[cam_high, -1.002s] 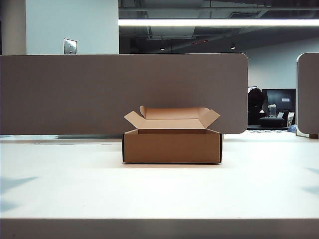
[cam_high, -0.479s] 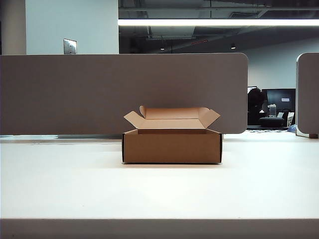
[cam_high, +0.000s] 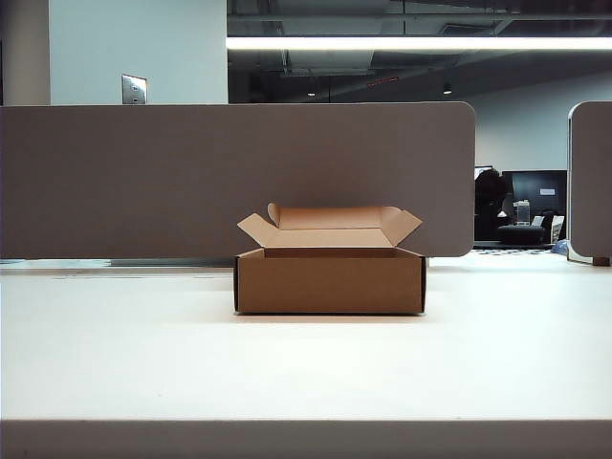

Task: Pick up all the paper balls on the table and put them in the paper box.

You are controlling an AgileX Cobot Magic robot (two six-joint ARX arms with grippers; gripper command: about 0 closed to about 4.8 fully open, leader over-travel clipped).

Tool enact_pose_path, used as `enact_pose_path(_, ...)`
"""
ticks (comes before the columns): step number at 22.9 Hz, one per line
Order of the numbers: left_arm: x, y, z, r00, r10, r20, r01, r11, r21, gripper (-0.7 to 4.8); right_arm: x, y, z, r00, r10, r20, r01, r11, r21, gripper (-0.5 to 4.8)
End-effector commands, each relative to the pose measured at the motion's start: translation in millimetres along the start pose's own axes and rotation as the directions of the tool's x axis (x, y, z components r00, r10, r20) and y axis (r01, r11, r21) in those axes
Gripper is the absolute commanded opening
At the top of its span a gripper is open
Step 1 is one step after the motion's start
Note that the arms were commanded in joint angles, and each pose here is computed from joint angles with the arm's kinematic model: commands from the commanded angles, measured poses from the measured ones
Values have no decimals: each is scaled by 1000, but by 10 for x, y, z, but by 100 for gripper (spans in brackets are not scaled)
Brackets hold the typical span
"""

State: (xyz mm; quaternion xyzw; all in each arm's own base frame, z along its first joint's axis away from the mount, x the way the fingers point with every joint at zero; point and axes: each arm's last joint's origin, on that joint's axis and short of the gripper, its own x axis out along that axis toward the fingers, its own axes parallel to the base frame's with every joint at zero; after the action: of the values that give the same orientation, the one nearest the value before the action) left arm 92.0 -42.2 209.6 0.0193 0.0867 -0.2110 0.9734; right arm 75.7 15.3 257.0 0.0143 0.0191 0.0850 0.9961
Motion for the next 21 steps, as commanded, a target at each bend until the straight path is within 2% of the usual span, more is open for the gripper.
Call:
enact_pose_path(1,-62,-3,11,997,-15,72,15,1000,-1,-6,-58,4,9,998,22,60,-22,1000,1,-5)
enact_pose_path(5,-166,10,-28,993,31,112,-30,1000,-4,-6,-58,-5,-135,999,10,48,-9,1000,-13,-5)
enact_pose_path(9,-179,22,-87,990,72,125,-71,997,-12,-6,-6,-31,-267,997,-77,5,77,997,-29,-5)
enact_pose_path(13,-131,22,-202,994,72,78,-69,996,-49,-6,39,-34,-392,996,-80,-32,77,992,-103,-5)
enact_pose_path(21,-87,22,-305,997,71,41,-69,997,-37,-6,79,-36,-535,996,-80,-44,75,992,-104,-5)
